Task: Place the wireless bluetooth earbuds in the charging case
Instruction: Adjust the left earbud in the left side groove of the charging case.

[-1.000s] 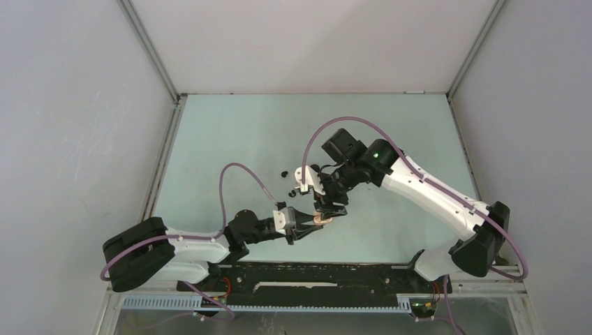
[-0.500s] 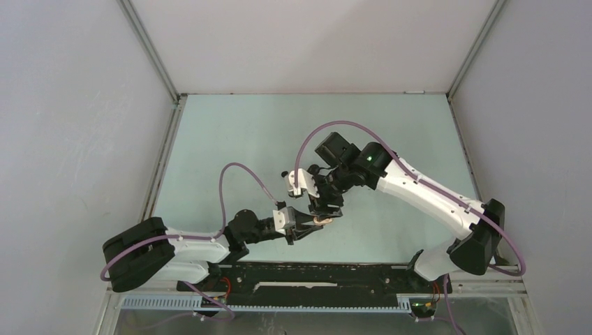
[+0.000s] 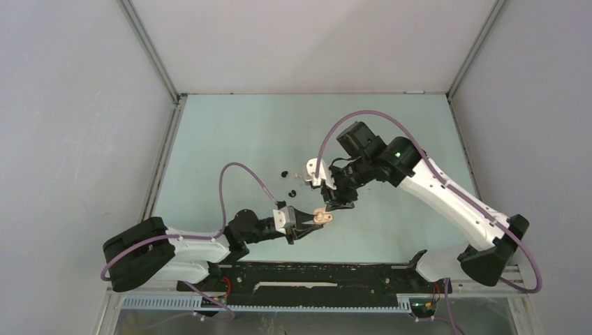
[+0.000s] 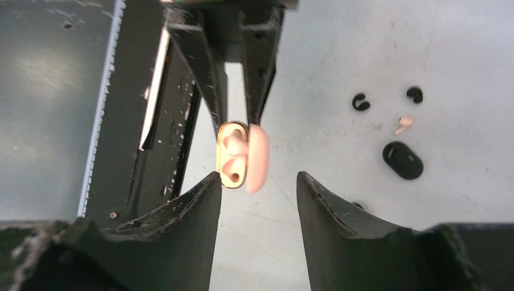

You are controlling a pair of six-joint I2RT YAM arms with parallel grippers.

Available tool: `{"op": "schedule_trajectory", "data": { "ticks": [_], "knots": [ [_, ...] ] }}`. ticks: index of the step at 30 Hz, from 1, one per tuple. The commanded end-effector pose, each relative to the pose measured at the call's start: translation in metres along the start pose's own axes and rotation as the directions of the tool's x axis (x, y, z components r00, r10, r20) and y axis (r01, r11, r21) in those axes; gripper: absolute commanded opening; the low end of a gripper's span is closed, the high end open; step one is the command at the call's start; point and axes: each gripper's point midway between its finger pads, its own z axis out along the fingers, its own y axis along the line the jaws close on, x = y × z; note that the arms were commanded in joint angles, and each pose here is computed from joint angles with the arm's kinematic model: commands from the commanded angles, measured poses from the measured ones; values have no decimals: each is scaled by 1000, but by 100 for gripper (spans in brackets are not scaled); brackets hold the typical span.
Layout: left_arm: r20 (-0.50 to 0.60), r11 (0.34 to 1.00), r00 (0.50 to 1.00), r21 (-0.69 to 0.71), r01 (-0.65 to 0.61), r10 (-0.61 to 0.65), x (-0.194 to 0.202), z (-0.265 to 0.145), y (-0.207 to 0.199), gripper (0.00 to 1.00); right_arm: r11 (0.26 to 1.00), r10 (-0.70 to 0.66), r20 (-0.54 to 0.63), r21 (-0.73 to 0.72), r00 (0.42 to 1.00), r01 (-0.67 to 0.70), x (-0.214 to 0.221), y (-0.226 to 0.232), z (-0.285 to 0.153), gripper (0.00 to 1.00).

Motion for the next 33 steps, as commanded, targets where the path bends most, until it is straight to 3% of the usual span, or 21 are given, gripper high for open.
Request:
{"op": "schedule_trajectory", "data": {
  "ticks": [1, 33],
  "knots": [
    [72, 1000, 997, -12, -18, 19, -25, 11, 7, 0, 995, -69, 126, -68, 990, 78, -30, 28, -19, 50],
    [89, 1000, 996, -10, 2, -1, -31, 8, 5, 0, 986, -120, -38, -118, 992, 115, 0, 37, 31, 50]
  ]
}}
